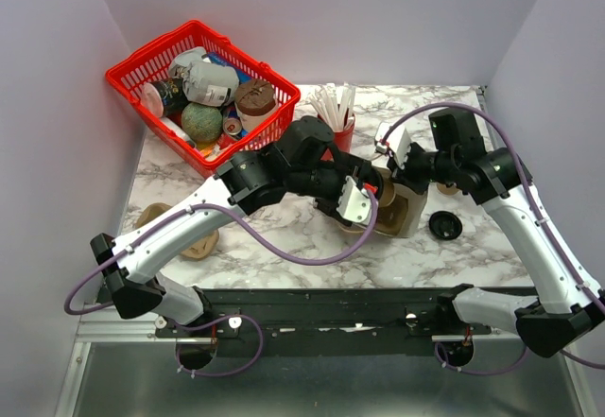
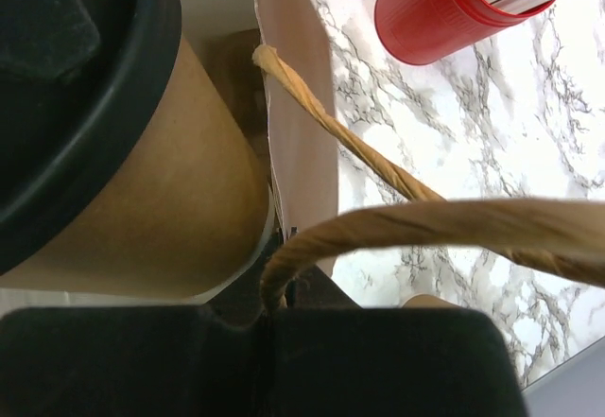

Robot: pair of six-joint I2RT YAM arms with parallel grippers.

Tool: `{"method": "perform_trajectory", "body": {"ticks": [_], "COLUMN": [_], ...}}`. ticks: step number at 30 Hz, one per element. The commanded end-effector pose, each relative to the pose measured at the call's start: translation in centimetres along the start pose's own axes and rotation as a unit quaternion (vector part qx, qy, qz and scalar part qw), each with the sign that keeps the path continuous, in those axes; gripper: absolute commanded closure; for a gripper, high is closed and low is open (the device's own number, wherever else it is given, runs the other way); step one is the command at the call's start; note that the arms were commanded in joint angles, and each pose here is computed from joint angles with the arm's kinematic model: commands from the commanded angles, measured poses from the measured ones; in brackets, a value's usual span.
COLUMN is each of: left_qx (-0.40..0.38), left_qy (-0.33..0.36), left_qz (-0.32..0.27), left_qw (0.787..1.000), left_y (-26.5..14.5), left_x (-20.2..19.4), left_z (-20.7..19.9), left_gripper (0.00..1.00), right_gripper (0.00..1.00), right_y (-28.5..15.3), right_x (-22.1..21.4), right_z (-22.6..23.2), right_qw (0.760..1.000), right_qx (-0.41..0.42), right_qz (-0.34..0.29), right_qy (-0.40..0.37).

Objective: Pack the takeout coffee

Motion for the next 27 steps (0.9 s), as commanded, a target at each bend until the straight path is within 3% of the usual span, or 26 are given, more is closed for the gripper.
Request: {"method": "perform_trajectory", "body": {"ticks": [1,7,19,27], "left_qx": [0.037,-0.021,-0.061,-0.116], "left_qy": [0.049,0.056,0.081,0.093], "left_qz": [0.006,-0.001,-0.033,-0.012], "left_qw": [0.998,0.998,0.994,0.989], "left_y": [-0.3,1.9,4.2,5.2], "left_x": [0.2,-0.2,0.5,-1.2], "left_z": [1.0,0.8,0.4,-0.6], "left_gripper": [1.0,1.0,1.0,1.0], "right_gripper": [1.0,0.99,0.99,0.99], "right_y": [-0.2,0.0,-0.3,-0.9], "right_x": [0.2,0.5,0.3,0.7], "right_z": [0.1,0.1,0.3,0.0], "right_qw": [1.0,1.0,1.0,0.998], "right_qx": [-0.012,-0.014,-0.026,-0.047], "right_qz": [-0.011,-0.008,-0.012,-0.025], "right_qy": [-0.003,-0.006,-0.007,-0.014]}}
Point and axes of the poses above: each gripper's point midway between its finger pads, its own y axis out along the fingers, its own z axis along the line the jaws close on, x = y × z, the point moved 8 cm from there along -y, back along the fingers, and after that the axes turned 1 degree about -y, right-handed, at the moved point
